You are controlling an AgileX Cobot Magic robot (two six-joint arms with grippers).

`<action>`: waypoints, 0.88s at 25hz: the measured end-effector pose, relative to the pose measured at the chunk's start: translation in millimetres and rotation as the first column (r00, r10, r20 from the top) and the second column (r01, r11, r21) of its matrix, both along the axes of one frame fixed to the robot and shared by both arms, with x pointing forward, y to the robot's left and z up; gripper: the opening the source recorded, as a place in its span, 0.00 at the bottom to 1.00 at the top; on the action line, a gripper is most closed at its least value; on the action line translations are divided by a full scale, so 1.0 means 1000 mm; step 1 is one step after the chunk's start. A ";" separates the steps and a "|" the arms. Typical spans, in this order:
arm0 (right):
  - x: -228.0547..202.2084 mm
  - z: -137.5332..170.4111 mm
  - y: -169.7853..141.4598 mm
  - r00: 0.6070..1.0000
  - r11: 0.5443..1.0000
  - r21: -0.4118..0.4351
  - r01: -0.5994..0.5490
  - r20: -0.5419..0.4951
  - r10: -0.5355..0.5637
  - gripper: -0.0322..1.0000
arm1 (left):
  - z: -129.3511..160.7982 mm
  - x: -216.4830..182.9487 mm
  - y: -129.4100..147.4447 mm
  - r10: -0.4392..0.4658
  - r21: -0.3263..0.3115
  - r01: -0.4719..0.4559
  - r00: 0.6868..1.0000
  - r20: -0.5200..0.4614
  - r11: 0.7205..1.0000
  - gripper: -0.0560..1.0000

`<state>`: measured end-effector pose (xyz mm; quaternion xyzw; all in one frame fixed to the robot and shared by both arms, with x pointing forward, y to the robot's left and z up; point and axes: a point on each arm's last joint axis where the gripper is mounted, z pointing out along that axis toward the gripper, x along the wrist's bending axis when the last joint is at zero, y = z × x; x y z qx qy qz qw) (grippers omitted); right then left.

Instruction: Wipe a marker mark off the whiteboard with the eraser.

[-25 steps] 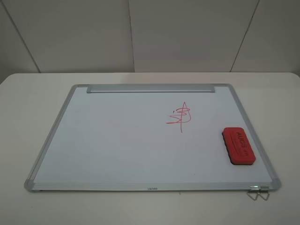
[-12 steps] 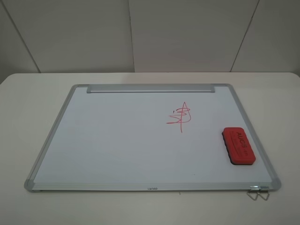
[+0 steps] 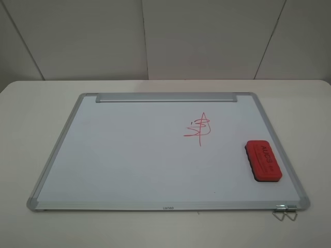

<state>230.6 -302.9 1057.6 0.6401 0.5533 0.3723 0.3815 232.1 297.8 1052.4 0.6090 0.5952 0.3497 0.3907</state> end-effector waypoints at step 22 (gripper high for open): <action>0.000 0.000 0.000 0.999 0.999 0.001 -0.032 0.000 0.032 0.83 | 0.000 0.000 0.000 0.000 0.000 0.000 1.000 0.000 1.000 0.79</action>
